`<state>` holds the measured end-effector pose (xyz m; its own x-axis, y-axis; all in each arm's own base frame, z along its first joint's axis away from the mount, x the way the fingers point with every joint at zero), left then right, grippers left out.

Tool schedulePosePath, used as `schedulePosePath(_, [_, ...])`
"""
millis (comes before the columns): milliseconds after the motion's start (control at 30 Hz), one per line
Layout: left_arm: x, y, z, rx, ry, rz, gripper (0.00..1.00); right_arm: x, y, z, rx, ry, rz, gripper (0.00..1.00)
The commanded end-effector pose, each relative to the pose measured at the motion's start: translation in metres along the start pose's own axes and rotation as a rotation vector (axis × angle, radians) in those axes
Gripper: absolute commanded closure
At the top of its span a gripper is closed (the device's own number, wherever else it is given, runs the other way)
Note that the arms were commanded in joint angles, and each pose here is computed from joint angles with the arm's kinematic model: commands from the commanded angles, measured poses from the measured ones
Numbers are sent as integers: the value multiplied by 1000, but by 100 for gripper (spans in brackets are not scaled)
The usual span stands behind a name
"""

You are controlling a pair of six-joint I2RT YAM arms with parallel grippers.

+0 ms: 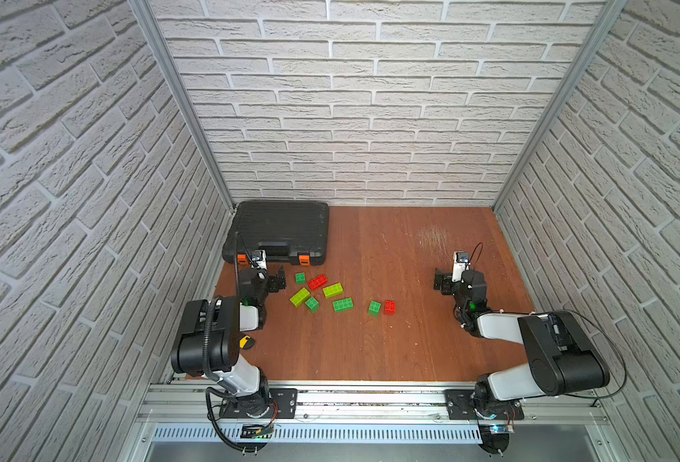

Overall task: Assemble a spoon with lego
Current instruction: Pick up the lego brick from the center of the board.

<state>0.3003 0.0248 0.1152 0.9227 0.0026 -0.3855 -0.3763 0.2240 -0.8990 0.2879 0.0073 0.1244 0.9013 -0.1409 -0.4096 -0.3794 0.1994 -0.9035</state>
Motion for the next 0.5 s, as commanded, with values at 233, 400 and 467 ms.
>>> schedulePosePath(233, [0,-8,3,9,-13,-51,2,-1,-9,2,2,-10,-51,0])
schedulePosePath(400, [1,-8,5,5,-12,-49,2,-2,-9,1,3,-8,-52,0])
schedulePosePath(467, [1,-8,5,4,-13,-49,2,-1,-9,2,3,-8,-51,1])
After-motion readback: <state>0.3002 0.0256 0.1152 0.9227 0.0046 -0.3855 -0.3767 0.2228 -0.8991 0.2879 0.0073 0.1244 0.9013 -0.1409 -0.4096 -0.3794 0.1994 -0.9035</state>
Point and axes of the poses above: each gripper's point midway between its finger pads, its own x axis out along the fingers, its own z axis along the line the jaws close on, y = z × x, the point moved 10 cm from there along -x, back along the fingers, and after that the axes turned 13 degrees about x, right-handed, at the moved point
